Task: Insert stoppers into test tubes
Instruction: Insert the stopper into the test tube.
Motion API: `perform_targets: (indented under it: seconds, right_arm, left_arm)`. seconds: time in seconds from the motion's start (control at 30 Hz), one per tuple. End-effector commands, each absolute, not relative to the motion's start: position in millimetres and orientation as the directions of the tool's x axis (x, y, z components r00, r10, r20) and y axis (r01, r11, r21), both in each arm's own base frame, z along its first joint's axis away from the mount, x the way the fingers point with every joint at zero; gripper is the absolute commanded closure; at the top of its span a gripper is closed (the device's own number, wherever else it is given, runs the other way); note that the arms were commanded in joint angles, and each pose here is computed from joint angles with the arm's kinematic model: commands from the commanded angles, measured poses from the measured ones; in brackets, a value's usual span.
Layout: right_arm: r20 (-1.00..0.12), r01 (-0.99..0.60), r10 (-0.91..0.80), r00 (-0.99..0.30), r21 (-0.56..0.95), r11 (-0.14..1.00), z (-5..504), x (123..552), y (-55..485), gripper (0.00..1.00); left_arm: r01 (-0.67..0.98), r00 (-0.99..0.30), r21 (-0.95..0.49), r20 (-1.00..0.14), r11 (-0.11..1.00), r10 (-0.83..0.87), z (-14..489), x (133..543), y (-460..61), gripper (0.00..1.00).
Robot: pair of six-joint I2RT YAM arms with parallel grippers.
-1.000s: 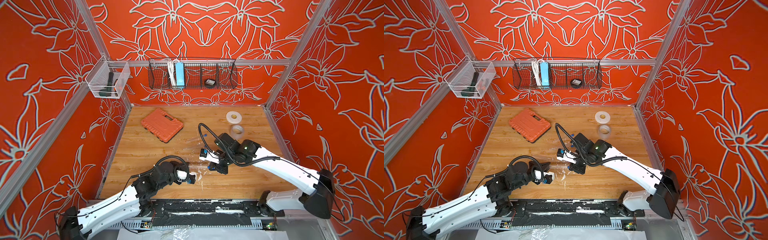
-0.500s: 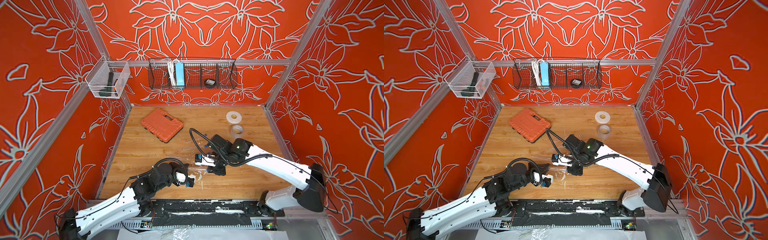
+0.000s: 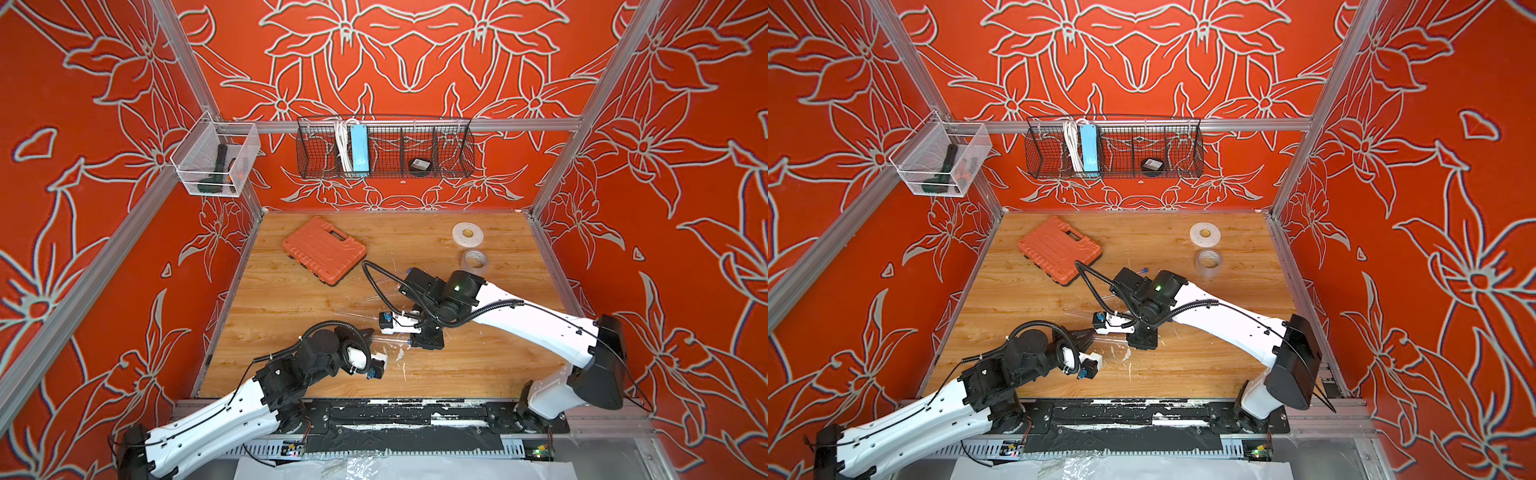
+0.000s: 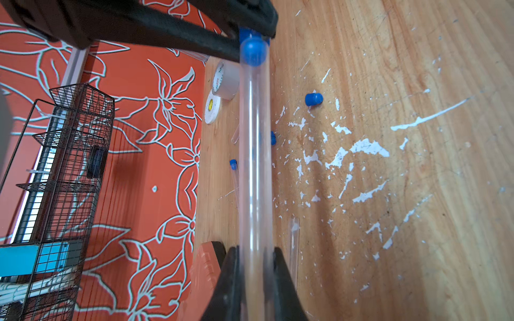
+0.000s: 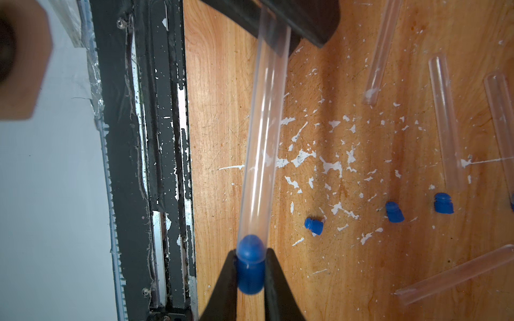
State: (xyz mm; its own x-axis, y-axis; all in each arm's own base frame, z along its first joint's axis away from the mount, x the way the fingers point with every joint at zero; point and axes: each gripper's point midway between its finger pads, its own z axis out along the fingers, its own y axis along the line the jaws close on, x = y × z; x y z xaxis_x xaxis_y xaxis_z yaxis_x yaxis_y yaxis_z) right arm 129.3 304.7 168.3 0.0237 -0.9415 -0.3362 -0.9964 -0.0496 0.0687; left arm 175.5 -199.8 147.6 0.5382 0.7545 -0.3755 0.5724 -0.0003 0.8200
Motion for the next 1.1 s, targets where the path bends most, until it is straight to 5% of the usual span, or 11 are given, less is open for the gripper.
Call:
perform_targets:
  seconds: [0.0, 0.47, 0.7, 0.93, 1.07]
  right_arm:
    - [-0.632, -0.991, -0.764, 0.131, -0.062, -0.119, 224, 146, 383, 0.99]
    - [-0.750, -0.992, -0.654, 0.096, -0.016, -0.127, 241, 146, 419, 0.95]
    - [-0.736, -0.993, -0.670, 0.095, -0.020, -0.119, 247, 140, 393, 0.74]
    - [-0.792, -0.992, -0.600, -0.108, 0.043, 0.122, 275, 140, 311, 0.46]
    - [-0.806, -0.864, -0.439, -0.397, 0.168, 0.474, 275, 163, 270, 0.45]
  left_arm:
    - [0.578, 0.677, 0.814, -0.446, -0.049, 0.586, 167, 147, -231, 1.00]
    - [0.563, 0.717, 0.826, -0.470, -0.029, 0.515, 179, 136, -235, 1.00]
    - [0.534, 0.639, 0.845, -0.425, 0.027, 0.641, 175, 161, -220, 1.00]
    - [0.526, 0.569, 0.845, -0.434, 0.097, 0.698, 178, 176, -212, 1.00]
    - [0.563, 0.527, 0.806, -0.521, 0.184, 0.671, 195, 179, -216, 1.00]
